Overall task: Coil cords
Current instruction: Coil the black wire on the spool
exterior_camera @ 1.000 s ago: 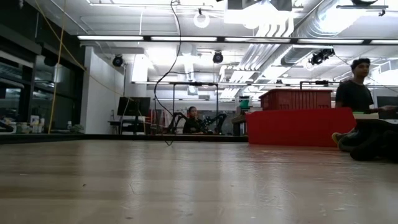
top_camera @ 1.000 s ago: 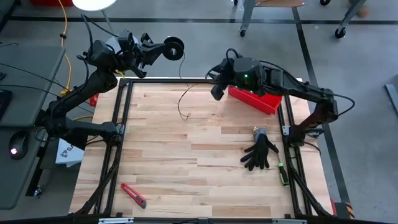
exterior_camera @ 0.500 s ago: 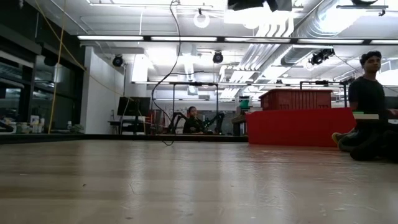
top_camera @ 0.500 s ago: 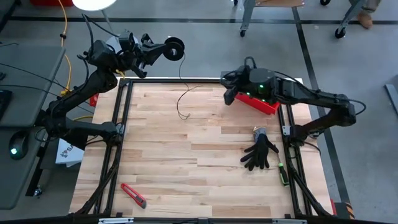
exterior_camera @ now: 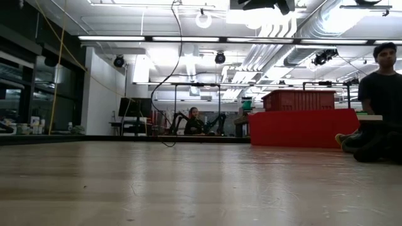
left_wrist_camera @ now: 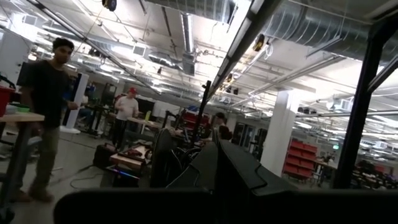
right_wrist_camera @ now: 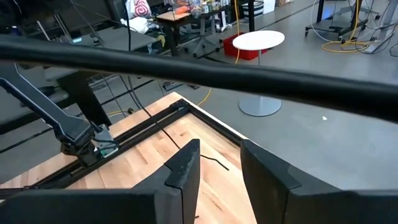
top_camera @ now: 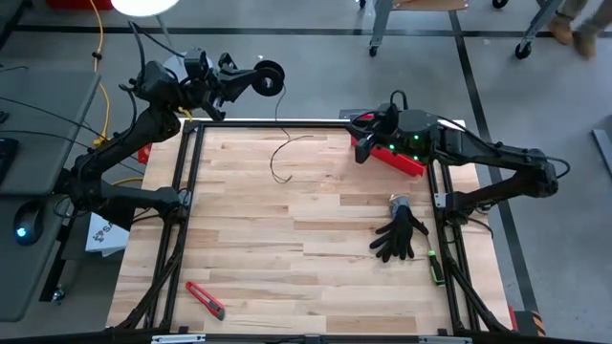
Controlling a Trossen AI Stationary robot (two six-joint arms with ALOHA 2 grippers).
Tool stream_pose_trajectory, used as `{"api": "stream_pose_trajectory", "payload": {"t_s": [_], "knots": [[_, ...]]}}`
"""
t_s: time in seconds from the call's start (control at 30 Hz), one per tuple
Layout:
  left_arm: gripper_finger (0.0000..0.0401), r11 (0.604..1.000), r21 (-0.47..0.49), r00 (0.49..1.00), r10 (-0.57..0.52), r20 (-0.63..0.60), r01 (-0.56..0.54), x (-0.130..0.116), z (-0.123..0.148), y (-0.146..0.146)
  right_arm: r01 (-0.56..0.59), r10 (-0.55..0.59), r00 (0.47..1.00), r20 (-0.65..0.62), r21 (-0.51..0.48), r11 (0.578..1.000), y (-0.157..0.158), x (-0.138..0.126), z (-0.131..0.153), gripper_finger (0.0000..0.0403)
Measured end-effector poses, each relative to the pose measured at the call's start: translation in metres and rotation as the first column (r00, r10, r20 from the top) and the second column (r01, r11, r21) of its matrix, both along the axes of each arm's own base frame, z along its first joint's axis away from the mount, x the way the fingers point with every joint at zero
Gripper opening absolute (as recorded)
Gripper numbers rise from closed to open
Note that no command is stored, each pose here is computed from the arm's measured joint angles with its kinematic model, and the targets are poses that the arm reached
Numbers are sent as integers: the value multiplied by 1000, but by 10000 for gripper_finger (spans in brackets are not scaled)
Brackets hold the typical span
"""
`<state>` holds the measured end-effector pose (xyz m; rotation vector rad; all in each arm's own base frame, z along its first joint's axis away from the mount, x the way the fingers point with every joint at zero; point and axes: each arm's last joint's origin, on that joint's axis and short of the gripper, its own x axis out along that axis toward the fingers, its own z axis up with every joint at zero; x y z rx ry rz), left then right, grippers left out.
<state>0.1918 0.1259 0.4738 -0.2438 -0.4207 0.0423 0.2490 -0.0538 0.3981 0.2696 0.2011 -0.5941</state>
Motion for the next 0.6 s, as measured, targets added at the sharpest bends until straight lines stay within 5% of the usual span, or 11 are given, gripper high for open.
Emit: {"api": "stream_pose_trajectory", "payload": {"t_s": [0.6], "knots": [[3,1000,-27,1000,-3,-12,3,1,-2,1,7,-7,999,35,-14,1000,0,1,4,108]]}}
